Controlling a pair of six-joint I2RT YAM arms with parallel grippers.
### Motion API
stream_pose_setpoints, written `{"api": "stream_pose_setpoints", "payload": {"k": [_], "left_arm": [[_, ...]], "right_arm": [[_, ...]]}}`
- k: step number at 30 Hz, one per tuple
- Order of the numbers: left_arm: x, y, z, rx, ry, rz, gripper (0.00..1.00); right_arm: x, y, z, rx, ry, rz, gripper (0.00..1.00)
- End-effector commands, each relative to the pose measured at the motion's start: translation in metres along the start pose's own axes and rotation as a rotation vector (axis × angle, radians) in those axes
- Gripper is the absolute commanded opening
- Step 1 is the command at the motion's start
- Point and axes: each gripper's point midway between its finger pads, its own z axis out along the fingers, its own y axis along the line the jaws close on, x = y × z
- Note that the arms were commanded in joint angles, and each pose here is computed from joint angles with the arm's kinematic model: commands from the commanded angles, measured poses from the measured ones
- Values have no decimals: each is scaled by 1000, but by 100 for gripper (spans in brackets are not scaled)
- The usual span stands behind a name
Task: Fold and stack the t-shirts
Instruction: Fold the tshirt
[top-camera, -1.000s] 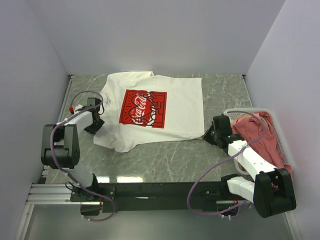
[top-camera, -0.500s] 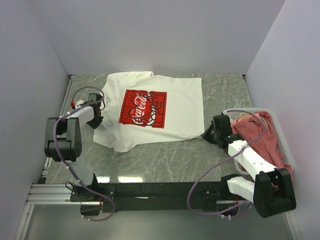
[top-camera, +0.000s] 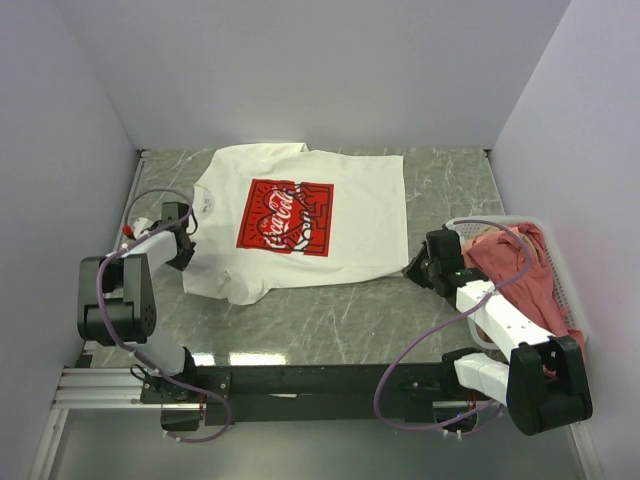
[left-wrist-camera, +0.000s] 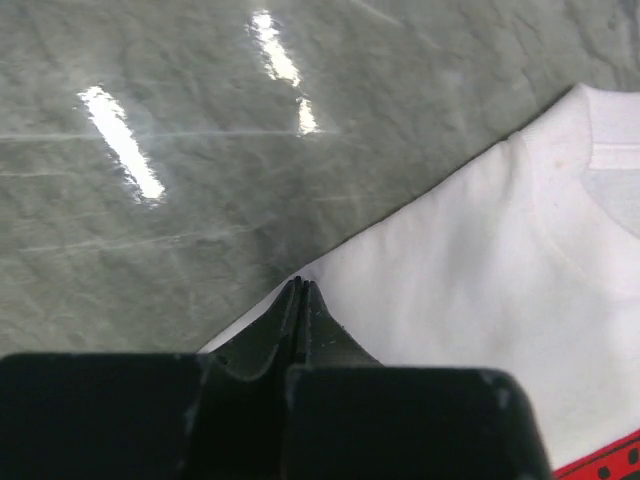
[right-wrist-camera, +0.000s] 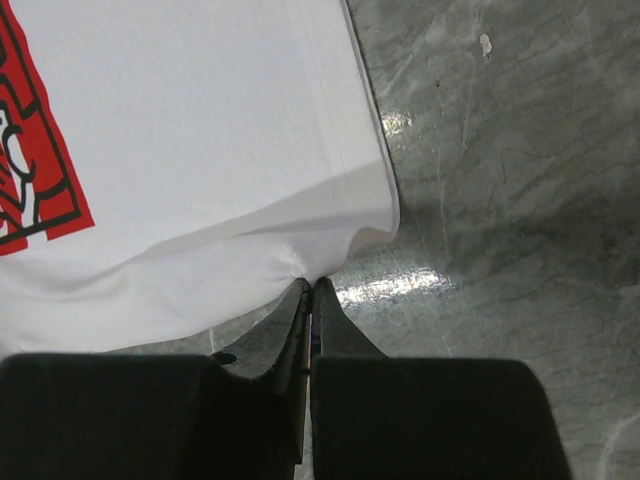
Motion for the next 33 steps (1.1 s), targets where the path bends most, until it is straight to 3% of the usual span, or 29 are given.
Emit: {"api": "stream_pose_setpoints", "payload": {"k": [1, 9, 12, 13, 18, 21, 22, 25, 33], "left_arm": [[35, 65, 7, -175, 121, 39, 1], [33, 61, -4, -124, 147, -9, 2], [20, 53, -13, -92, 120, 4, 23], [13, 49, -22, -65, 101, 0, 34], [-7, 37, -51, 30, 42, 12, 49], [-7, 31, -65, 84, 31, 35, 51], [-6, 30, -69, 99, 27, 38, 52], [-5, 25, -78, 138, 23, 56, 52], [22, 12, -92, 269, 119, 107, 56]], "right_arm": [[-7, 3, -2, -20, -26, -4, 0], [-3, 0, -1, -15, -20, 0, 0], [-3, 0, -1, -15, -20, -3, 0], [-4, 1, -1, -16, -21, -6, 0], [-1, 5, -1, -37, 6, -16, 4], [-1, 7, -4, -41, 7, -38, 27], [-1, 8, -7, -43, 6, -52, 41], [-7, 32, -26, -113, -40, -159, 56], [44, 173, -71, -450, -41, -468, 60]]}}
